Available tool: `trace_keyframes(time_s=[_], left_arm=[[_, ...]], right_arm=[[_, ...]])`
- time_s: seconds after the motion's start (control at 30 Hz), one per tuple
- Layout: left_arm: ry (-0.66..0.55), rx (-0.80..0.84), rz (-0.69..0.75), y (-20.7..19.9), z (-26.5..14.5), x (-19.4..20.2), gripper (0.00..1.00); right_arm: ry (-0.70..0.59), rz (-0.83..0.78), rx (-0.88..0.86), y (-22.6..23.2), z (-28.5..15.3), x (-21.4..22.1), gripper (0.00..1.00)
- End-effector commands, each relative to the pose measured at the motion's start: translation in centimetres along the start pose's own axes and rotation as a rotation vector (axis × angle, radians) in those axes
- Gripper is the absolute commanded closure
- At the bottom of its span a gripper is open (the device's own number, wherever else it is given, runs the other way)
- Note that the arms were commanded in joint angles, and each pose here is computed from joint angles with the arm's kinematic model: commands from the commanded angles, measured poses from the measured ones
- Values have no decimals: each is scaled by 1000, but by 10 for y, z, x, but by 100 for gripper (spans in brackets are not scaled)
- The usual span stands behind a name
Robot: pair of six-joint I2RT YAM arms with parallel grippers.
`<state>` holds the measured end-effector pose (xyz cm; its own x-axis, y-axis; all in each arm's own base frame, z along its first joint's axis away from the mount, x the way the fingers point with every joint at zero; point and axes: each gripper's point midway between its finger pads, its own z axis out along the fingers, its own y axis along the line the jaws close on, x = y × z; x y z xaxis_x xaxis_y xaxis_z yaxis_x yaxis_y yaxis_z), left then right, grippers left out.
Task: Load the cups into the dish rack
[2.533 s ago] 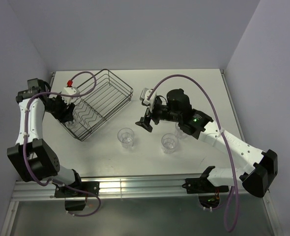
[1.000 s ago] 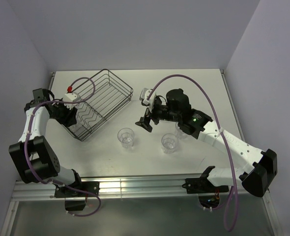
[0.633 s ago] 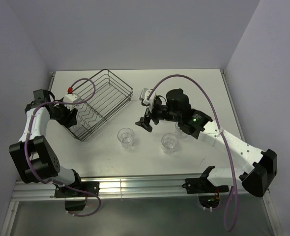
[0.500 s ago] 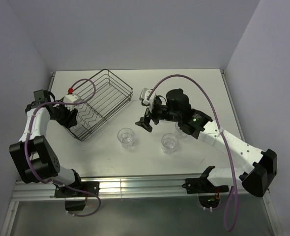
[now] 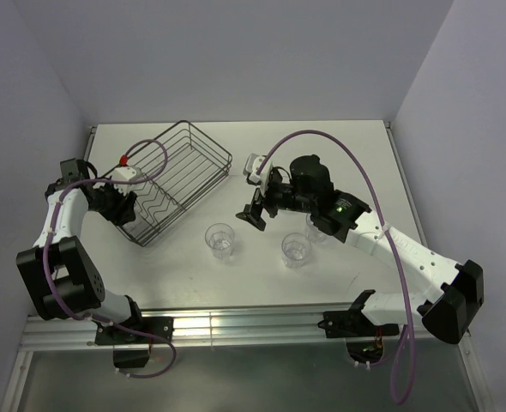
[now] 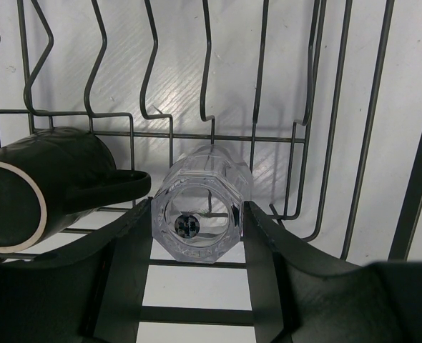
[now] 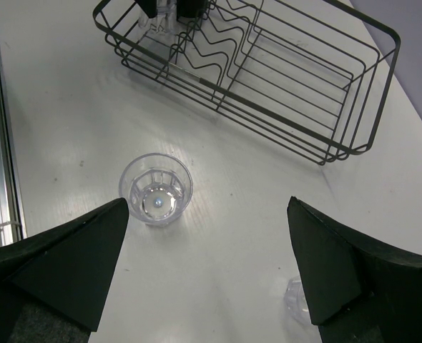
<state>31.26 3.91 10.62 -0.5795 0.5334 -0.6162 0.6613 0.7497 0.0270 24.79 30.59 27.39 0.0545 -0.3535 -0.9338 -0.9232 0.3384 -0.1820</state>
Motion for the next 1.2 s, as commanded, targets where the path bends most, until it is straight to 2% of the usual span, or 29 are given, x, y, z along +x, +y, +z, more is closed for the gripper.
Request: trace_keyframes(time_s=[0.0,0.23,0.27,0.53,0.57,0.83,0.87,0.9,1.17], left_arm=[[-25,7,24,-3,0,-4,61],[-16,17,25,-5,4,-4,57],[-14,20,23,-6,4,-4,52],[-13,11,23,-6,6,-3,35],[-13,11,20,-6,6,-3,31],[-23,10,25,-5,2,-11,24],[-27,7,26,-5,-1,-14,18],[-36,2,33,-4,-3,-18,17],[-76,-28,44,-7,-20,-38,14]], right_arm=[[-53,-25,16,-8,-1,-19,0],[-51,-26,14,-7,0,-18,0],[-51,-26,14,-7,0,-18,0],[-50,-25,6,-6,1,-17,0],[-52,-26,6,-6,1,-17,0],[-50,-28,6,-6,1,-16,0],[-52,-29,6,-6,1,-17,0],[-52,-29,6,-6,1,-17,0],[-56,-28,3,-4,-1,-18,0]])
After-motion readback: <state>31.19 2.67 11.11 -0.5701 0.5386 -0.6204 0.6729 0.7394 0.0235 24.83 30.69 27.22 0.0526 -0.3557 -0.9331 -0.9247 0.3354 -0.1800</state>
